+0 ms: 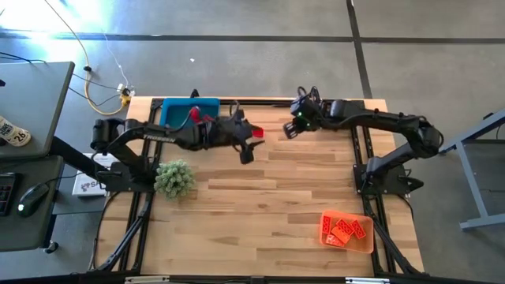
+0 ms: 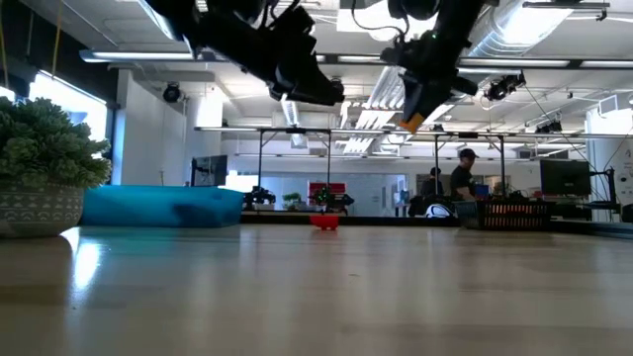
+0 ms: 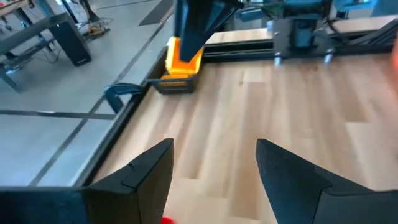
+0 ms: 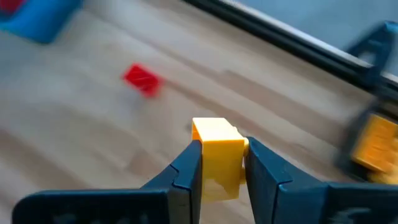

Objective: Sort & place blocks by color
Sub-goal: Put the yellow game piece into the black bin

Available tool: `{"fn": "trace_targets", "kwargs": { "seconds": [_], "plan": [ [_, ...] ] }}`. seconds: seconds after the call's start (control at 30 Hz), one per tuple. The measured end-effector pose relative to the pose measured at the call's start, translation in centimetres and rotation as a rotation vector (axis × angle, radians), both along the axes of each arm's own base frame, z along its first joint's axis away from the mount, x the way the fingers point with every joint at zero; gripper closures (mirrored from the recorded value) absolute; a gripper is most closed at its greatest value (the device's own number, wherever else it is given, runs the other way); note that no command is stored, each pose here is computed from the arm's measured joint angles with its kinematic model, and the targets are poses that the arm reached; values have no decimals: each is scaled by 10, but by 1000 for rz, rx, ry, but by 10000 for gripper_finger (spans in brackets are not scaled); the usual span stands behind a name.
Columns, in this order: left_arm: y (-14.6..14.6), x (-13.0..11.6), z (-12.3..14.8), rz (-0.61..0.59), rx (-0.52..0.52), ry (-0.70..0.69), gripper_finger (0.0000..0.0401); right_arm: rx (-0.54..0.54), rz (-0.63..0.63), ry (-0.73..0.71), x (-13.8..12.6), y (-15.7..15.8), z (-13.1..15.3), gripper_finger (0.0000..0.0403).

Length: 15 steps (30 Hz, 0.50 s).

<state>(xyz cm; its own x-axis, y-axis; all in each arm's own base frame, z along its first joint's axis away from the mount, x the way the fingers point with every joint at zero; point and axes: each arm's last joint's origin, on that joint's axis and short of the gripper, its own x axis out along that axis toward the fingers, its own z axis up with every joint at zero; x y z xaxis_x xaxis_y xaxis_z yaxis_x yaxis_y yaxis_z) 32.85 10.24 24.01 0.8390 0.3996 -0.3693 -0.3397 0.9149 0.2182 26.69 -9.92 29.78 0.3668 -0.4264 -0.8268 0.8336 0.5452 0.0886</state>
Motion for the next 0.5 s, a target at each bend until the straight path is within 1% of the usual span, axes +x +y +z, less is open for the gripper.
{"fn": "trace_targets", "kwargs": {
  "seconds": [0.1,0.23,0.33,0.4,0.5],
  "plan": [
    [23,-8,0,-18,12,10,185,4,-88,43,-10,-15,-2,331],
    [51,-19,-2,-44,-25,-4,185,33,-197,73,-23,-31,-4,330],
    [70,-27,-8,-48,-61,0,185,45,-258,93,-31,-40,-5,330],
    [81,-31,-14,-51,-67,7,185,45,-291,102,-35,-45,-5,330],
    [95,-35,-28,-63,-108,40,185,55,-346,98,-41,-52,-6,330]
  ]
}}
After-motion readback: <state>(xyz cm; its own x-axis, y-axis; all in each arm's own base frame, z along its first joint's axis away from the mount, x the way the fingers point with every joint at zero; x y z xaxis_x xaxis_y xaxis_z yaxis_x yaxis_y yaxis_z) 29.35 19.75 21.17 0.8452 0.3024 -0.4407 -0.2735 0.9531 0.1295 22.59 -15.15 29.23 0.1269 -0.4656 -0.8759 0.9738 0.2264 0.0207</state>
